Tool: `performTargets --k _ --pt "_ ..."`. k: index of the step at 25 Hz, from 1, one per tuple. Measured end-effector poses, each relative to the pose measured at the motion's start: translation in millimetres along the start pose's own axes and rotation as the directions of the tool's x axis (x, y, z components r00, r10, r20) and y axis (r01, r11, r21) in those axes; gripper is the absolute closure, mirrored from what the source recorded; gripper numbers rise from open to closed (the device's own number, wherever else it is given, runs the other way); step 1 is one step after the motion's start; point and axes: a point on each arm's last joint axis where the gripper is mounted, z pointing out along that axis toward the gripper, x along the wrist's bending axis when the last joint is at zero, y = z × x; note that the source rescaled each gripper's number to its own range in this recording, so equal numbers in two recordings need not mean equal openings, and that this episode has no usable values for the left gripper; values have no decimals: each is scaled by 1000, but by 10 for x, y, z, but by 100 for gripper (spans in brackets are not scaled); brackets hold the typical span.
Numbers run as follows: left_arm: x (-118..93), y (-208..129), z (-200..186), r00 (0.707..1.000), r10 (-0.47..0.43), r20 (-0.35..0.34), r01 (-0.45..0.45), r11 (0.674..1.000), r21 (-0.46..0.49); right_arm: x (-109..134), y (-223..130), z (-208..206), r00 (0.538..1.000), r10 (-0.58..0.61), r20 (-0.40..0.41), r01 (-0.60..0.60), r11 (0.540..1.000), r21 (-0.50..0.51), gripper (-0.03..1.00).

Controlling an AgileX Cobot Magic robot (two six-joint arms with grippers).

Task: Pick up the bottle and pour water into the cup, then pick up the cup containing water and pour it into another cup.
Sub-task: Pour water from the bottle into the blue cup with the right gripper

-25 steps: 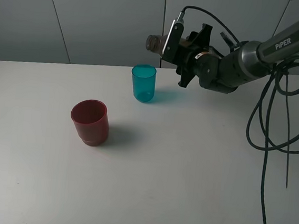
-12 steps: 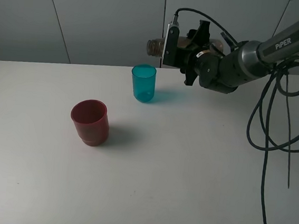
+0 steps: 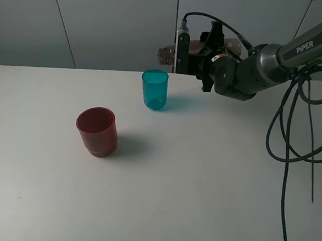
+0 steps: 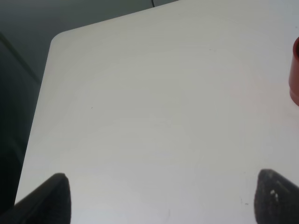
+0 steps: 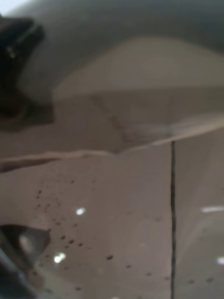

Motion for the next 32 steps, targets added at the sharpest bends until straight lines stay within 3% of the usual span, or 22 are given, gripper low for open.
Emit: performTargets --k 32 --pt "0 0 0 1000 0 0 0 1000 0 -78 2 26 992 -122 33 122 992 17 92"
